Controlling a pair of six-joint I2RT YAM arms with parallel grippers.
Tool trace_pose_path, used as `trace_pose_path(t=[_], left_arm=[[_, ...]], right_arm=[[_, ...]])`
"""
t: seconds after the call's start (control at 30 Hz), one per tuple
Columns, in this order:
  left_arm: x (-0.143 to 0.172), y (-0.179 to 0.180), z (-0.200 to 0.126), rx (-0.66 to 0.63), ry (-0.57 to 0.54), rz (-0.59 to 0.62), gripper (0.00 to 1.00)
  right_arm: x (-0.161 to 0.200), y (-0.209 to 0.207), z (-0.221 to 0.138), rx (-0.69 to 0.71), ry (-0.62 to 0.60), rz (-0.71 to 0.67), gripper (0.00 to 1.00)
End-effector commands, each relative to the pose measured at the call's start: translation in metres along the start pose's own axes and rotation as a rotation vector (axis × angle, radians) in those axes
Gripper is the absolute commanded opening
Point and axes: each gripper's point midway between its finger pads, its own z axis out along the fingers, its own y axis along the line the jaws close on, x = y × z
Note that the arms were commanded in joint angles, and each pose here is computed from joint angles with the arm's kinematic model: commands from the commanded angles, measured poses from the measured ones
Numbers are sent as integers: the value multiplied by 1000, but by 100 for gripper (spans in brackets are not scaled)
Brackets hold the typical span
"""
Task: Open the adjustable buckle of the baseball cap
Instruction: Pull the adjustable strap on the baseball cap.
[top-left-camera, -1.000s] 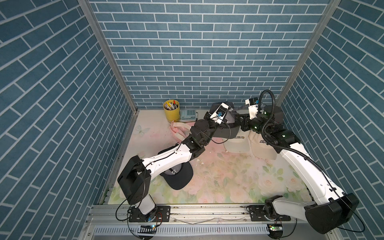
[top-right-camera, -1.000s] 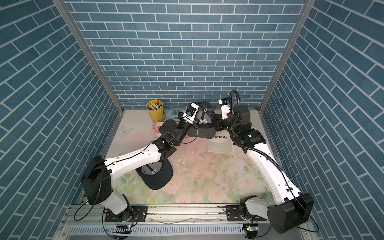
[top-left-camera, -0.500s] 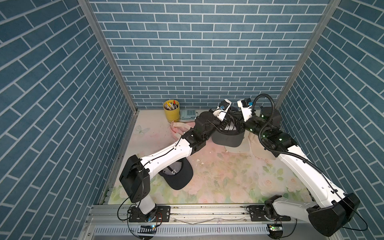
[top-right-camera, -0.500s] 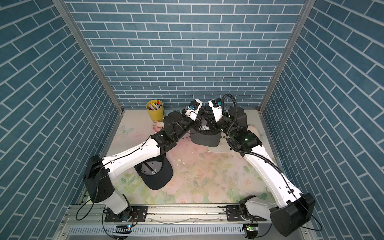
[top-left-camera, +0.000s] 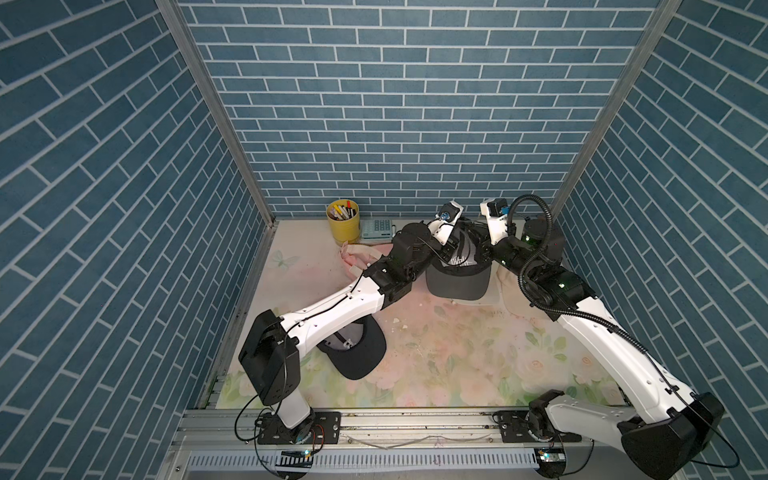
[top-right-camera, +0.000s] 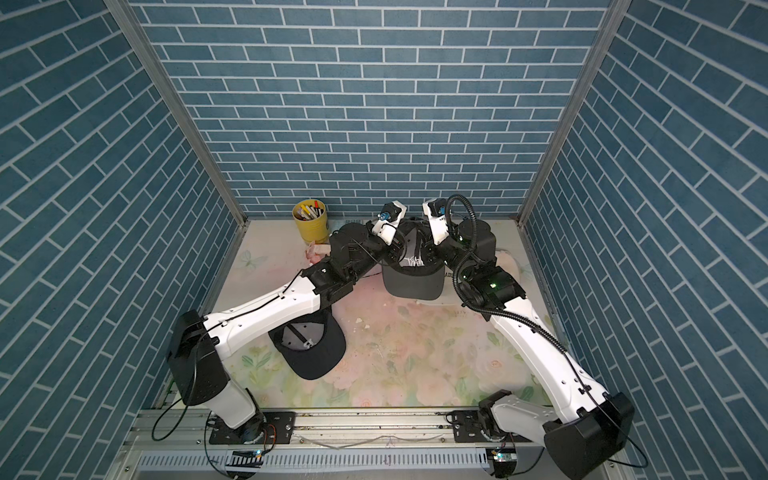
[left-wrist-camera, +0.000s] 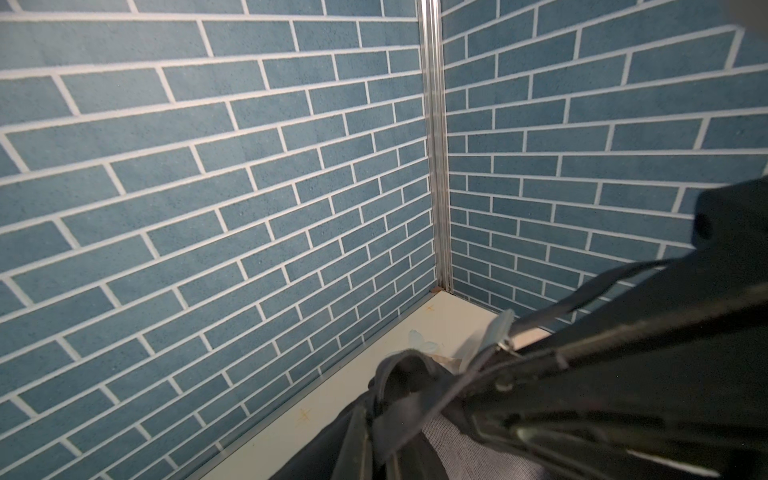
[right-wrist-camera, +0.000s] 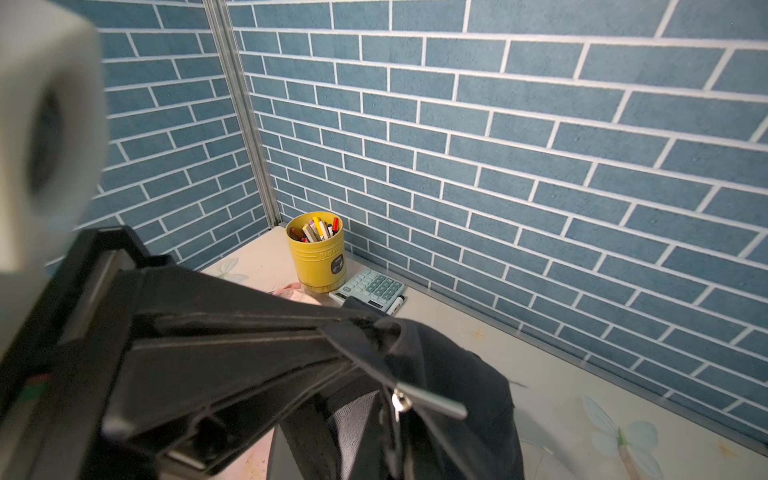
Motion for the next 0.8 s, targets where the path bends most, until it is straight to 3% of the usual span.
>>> trace_pose_path(t=[0.0, 0.37, 0.57, 0.77], left_arm=[[-13, 8, -7, -23, -29, -12, 0], [-6, 27, -39, -117, -118, -32, 0], [1, 48, -52, -169, -170, -155, 1], [16, 29, -33, -80, -72, -88, 8]], right_arm=[[-7, -12, -4, 74, -23, -55, 0], [-5, -37, -2, 215, -5, -39, 0], [-3, -47, -4, 270, 1, -7, 0], [-2, -28, 2, 161, 1, -39, 0]])
